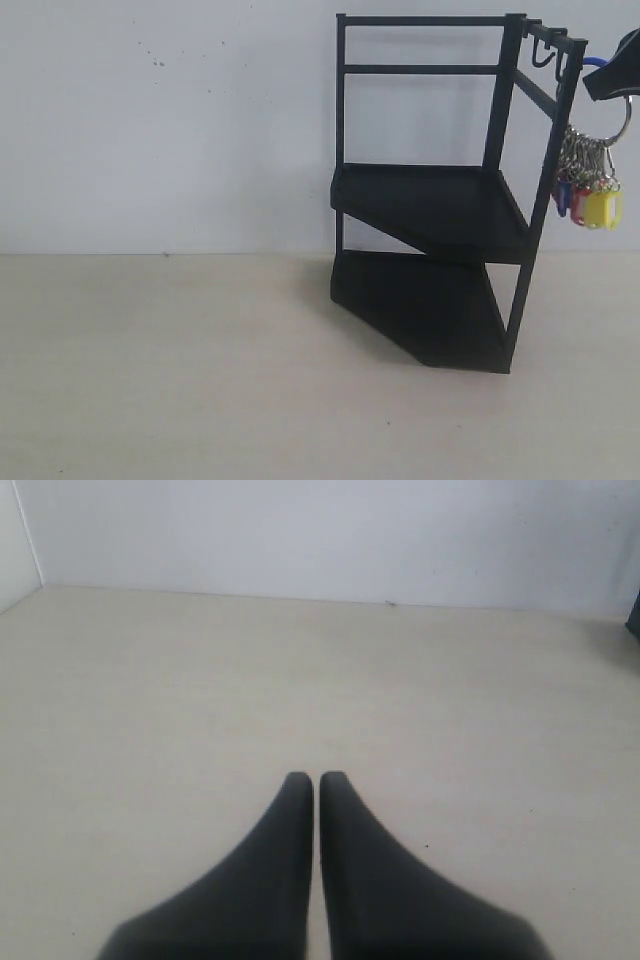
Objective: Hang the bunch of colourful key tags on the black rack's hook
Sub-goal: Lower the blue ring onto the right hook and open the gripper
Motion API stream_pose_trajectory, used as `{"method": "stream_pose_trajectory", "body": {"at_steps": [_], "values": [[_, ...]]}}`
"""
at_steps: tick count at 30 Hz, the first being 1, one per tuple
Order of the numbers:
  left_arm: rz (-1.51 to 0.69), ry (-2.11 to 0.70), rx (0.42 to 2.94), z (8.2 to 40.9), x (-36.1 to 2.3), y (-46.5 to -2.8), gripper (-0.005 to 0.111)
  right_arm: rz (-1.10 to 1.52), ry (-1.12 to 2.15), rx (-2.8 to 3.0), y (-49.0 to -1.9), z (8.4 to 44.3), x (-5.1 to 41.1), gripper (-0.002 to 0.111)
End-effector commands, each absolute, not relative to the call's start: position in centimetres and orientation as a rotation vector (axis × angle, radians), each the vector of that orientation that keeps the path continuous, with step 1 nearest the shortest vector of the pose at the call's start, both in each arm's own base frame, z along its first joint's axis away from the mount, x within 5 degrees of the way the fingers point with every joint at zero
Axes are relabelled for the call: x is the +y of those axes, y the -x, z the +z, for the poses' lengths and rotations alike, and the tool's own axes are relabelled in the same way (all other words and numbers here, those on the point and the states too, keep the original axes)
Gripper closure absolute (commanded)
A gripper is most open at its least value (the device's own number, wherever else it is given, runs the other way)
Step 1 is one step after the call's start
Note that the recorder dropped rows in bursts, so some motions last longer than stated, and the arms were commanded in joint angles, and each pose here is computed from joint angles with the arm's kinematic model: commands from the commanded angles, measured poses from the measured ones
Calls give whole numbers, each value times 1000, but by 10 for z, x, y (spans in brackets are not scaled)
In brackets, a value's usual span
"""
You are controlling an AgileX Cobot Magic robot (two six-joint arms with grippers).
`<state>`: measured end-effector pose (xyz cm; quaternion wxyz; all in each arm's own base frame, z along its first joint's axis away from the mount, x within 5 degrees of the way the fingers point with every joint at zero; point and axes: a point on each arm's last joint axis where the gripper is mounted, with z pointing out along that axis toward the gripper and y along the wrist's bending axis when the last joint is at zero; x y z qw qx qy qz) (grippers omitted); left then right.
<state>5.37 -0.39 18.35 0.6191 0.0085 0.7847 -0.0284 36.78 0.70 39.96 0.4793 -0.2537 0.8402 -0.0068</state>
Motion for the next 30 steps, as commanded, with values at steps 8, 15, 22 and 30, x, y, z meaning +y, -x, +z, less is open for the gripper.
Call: {"method": "stream_pose_trajectory", "body": {"at_steps": [8,15,22,30], "values": [[-69,-11,1794,185,-4,-54,102,-10,606,2035,-367,405,8,108],[-69,-11,1794,185,-4,-54,102,-5,614,2042,-367,404,8,108],[-69,-11,1794,185,-4,-54,102,4,623,2056,-366,403,9,106],[-69,-11,1794,185,-4,-54,102,16,623,2069,-365,402,9,62]]}}
